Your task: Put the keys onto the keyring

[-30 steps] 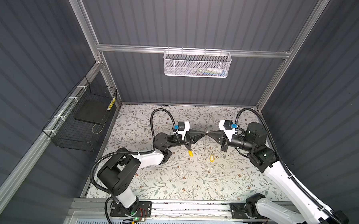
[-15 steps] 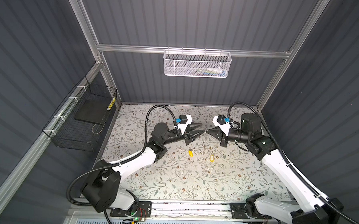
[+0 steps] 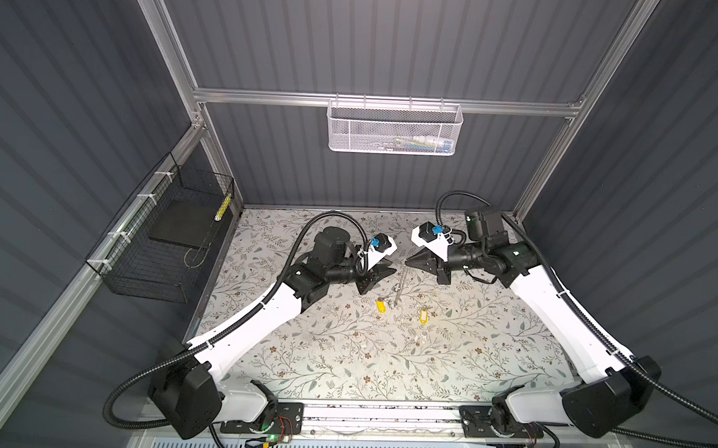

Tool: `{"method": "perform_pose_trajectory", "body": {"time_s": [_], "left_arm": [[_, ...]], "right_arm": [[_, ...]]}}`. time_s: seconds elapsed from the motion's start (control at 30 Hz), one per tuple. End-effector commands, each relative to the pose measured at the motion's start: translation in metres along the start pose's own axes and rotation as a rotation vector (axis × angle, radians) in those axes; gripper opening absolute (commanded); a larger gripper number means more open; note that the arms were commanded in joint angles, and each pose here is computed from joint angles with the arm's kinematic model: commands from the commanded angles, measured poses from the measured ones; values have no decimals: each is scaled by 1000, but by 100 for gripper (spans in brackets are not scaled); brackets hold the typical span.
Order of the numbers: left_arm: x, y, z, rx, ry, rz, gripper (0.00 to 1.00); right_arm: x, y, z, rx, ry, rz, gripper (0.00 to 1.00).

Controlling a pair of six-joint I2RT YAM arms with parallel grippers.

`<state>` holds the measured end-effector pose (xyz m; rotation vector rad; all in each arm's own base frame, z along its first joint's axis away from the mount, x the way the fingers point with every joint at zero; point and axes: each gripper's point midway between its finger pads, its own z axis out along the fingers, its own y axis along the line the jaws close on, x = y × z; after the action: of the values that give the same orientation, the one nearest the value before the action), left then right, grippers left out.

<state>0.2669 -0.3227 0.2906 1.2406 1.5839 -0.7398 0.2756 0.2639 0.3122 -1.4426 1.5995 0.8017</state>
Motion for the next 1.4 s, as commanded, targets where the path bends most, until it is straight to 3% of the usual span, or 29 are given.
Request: {"method": "perform_pose_trajectory", "body": {"time_s": [0.0,0.43,0.67,1.37], "left_arm": [[7,-6,-14,-2,42,32,23],[-4,-9,-20,1,11,73,33],[-11,-10,-18,20,-13,89,33],[-15,-18,-18,74,-24,115,20]], "right_arm": [[-3,10,3,-64,10,-16,0],[-5,18,19,-136,-6,-31,0],[-6,20,23,-155,-9,-35,0],[-7,24,27,-173,-12,-43,0]]}}
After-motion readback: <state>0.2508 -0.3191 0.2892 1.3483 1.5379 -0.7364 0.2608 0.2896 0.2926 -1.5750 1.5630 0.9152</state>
